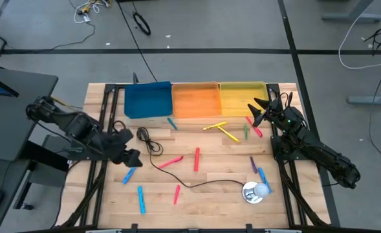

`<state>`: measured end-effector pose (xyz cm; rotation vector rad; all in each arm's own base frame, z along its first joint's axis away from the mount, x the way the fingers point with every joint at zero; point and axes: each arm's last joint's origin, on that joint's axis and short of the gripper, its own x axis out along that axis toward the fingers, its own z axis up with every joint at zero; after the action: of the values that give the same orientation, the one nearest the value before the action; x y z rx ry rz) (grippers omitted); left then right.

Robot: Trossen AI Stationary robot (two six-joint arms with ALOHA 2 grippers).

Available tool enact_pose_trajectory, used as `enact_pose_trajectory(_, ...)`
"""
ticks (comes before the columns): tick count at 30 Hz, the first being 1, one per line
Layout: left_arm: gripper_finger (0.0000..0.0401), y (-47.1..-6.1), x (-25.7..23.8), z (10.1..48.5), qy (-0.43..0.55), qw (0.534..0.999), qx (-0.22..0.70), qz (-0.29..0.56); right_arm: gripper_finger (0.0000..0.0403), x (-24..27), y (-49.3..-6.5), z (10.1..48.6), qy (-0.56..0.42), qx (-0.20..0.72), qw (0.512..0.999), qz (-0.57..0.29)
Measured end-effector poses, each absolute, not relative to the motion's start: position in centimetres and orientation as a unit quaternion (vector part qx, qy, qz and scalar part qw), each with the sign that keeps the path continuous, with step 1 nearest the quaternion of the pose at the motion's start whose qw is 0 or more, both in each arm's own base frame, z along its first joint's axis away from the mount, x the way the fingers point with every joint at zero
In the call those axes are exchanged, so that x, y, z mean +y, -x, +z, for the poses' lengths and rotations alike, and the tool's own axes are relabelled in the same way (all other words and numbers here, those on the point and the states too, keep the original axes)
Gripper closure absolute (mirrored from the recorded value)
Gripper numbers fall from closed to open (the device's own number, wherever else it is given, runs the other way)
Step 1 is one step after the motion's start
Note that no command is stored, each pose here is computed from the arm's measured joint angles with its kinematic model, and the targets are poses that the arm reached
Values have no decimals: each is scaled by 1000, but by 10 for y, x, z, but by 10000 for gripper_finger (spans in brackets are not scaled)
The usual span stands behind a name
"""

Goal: Pick & Place Markers
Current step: Put the top left blue highlighter pen into the blue bin

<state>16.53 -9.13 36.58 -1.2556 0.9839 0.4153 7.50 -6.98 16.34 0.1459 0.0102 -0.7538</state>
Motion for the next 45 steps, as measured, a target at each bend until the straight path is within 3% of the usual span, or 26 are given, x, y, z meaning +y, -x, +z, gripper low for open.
enact_pose_trajectory(24,71,-132,-97,348,482,605,559,300,158,-70,-75,163,-71,5,927,-368)
enact_pose_trajectory(45,71,-149,-108,327,419,595,586,356,158,-70,-75,163,-71,5,927,-368)
